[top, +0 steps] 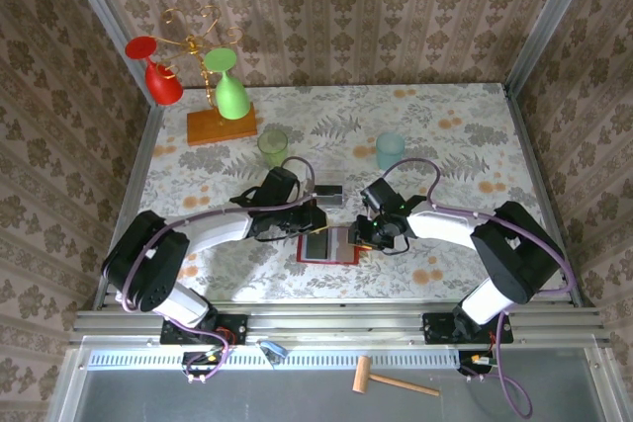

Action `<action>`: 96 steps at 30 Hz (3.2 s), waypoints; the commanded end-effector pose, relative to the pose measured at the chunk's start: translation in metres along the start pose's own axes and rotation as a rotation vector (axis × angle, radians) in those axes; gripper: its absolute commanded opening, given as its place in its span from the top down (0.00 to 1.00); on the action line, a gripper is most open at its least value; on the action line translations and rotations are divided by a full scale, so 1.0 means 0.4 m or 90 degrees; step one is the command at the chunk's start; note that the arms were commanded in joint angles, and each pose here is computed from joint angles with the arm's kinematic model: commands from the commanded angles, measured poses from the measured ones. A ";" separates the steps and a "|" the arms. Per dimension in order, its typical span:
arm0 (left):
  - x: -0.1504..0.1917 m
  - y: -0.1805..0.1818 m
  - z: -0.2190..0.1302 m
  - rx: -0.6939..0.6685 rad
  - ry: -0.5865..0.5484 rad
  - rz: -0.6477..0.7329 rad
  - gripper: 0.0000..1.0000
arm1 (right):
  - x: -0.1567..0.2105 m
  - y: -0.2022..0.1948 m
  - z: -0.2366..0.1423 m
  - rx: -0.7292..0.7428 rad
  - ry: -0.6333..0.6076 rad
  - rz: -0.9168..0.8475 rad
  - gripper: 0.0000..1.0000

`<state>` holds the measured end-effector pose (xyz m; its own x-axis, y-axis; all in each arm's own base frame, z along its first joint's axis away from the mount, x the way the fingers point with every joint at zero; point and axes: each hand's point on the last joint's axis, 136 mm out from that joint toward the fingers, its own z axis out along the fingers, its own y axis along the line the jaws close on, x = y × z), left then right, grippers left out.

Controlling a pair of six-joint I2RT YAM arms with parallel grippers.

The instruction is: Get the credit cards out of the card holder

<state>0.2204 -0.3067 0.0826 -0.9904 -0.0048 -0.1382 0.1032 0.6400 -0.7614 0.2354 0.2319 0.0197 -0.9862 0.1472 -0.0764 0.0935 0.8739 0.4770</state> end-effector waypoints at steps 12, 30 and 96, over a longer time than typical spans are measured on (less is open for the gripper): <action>0.017 0.061 -0.047 -0.030 -0.018 -0.016 0.99 | -0.028 0.016 0.021 0.006 0.007 -0.017 0.69; 0.055 0.145 -0.048 -0.102 -0.001 -0.019 1.00 | -0.062 0.110 -0.054 -0.039 -0.016 -0.041 0.69; 0.084 0.185 -0.043 -0.117 0.008 -0.033 1.00 | -0.018 0.208 0.084 -0.095 0.061 -0.028 0.71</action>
<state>0.1926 -0.2506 0.0327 -0.9964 -0.0322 -0.0786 0.0260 0.7655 -0.6429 0.2562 0.3239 0.0313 -0.9982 0.0583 -0.0126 0.0368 0.7690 0.6382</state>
